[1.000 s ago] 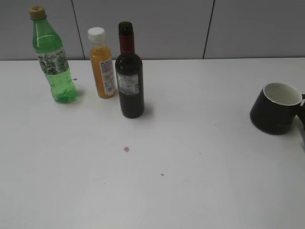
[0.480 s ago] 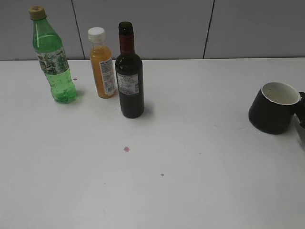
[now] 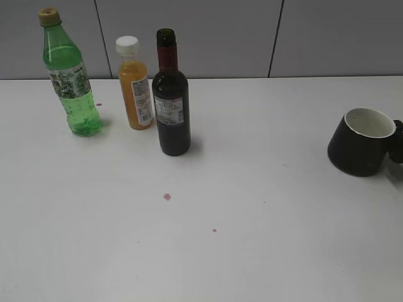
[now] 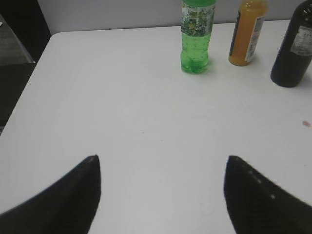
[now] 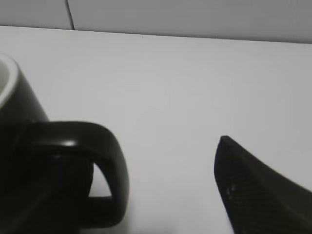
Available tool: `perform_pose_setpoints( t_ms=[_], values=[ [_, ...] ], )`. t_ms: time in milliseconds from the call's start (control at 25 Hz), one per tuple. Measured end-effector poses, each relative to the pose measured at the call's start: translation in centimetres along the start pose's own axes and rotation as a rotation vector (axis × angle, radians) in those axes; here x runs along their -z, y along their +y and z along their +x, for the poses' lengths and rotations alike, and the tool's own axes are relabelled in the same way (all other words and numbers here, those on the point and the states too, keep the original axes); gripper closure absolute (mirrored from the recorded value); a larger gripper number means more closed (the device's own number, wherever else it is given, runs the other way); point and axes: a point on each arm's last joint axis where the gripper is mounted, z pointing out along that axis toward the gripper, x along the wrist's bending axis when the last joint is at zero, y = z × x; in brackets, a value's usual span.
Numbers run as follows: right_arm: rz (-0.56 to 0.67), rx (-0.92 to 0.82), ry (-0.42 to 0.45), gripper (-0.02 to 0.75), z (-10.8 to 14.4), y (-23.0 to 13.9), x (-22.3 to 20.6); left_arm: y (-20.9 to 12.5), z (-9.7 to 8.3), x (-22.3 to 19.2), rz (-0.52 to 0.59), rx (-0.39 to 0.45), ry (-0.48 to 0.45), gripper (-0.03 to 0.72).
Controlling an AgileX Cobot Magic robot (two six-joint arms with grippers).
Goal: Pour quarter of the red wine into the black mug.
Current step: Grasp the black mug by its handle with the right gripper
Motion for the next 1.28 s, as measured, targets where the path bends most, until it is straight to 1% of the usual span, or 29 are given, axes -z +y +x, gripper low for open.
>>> perform_pose_setpoints(
  t_ms=[160, 280, 360, 400, 440, 520, 600, 640, 960, 1120, 1280],
  values=[
    [-0.021, 0.039, 0.040, 0.179, 0.1, 0.6, -1.0, 0.0, 0.0, 0.0, 0.000, 0.000, 0.000, 0.101],
    [-0.027, 0.057, 0.072, 0.242, 0.5, 0.9, -1.5, 0.0, 0.0, 0.0, 0.000, 0.000, 0.000, 0.101],
    [-0.028, 0.066, 0.090, 0.305, 0.8, 1.0, -1.7, 0.0, 0.0, 0.0, 0.000, 0.000, 0.000, 0.101],
    [-0.027, 0.069, 0.097, 0.339, 0.9, 1.0, -1.7, 0.0, 0.0, 0.0, 0.000, 0.000, 0.000, 0.101],
    [-0.026, 0.071, 0.102, 0.391, 1.0, 1.0, -1.7, 0.0, 0.0, 0.0, 0.000, 0.000, 0.000, 0.101],
    [-0.024, 0.076, 0.113, 0.512, 1.1, 0.9, -1.7, 0.0, 0.0, 0.0, 0.000, 0.000, 0.000, 0.101],
    [-0.023, 0.077, 0.117, 0.661, 1.1, 0.9, -1.7, 0.0, 0.0, 0.0, 0.000, 0.000, 0.000, 0.101],
    [-0.018, 0.079, 0.115, 0.699, 1.1, 0.9, -1.7, 0.0, 0.0, 0.0, 0.000, 0.000, 0.000, 0.101],
    [-0.016, 0.079, 0.124, 0.706, 1.1, 0.9, -1.7, 0.0, 0.0, 0.0, 0.000, 0.000, 0.000, 0.101],
    [-0.003, 0.055, 0.159, 0.706, 1.4, 0.9, -1.6, 0.0, 0.0, 0.0, 0.000, 0.000, 0.000, 0.101],
    [0.018, 0.056, 0.188, 0.706, 1.7, 2.0, -1.4, 0.0, 0.0, 0.0, 0.000, 0.000, 0.000, 0.101]
  ],
)
